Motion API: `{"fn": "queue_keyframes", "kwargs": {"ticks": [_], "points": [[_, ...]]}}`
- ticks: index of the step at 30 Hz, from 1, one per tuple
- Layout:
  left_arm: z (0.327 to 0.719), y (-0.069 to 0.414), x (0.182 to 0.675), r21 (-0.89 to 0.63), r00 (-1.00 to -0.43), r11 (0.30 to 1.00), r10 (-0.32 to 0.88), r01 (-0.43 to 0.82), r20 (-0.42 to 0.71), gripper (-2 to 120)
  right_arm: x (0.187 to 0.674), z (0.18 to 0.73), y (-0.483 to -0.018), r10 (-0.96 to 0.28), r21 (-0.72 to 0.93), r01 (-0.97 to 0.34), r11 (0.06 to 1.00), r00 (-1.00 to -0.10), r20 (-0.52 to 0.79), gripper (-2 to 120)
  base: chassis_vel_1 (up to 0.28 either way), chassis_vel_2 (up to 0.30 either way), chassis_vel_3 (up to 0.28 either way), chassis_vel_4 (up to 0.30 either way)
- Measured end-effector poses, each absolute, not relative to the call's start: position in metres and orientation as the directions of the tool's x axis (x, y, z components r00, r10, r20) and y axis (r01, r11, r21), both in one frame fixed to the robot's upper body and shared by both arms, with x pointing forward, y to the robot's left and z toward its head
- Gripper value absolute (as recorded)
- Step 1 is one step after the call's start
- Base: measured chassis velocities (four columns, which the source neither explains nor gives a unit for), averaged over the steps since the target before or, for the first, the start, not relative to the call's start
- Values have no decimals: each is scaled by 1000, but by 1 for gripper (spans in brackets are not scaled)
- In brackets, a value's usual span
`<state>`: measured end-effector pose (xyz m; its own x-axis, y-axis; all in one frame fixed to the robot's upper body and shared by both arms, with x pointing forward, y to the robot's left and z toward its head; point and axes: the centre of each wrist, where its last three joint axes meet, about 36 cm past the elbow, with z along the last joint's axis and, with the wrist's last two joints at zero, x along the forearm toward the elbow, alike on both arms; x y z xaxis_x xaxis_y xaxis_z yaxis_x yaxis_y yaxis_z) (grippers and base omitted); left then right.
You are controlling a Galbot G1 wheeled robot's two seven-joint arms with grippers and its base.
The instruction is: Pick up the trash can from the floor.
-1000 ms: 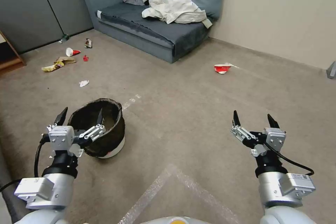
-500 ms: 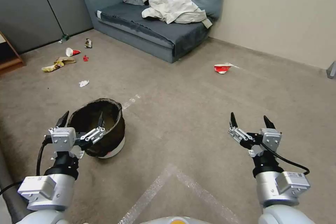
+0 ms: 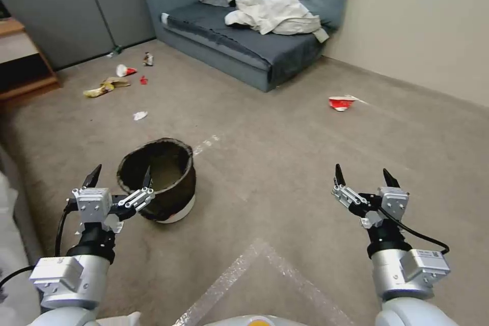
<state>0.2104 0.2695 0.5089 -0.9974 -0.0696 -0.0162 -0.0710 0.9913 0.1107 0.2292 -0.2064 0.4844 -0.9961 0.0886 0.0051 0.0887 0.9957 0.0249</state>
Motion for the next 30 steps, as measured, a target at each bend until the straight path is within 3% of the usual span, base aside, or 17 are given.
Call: {"fn": "queue_keyframes", "kwargs": {"ticks": [24, 30], "points": [[509, 269, 212, 101, -995, 991, -80, -85, -57, 100, 230, 482, -207, 75, 25, 75, 997, -997, 8, 100, 21, 21, 26, 23], [509, 269, 212, 101, -995, 991, -81, -86, -57, 100, 230, 482, -207, 76, 25, 76, 997, -997, 8, 100, -83, 81, 97, -92]]}}
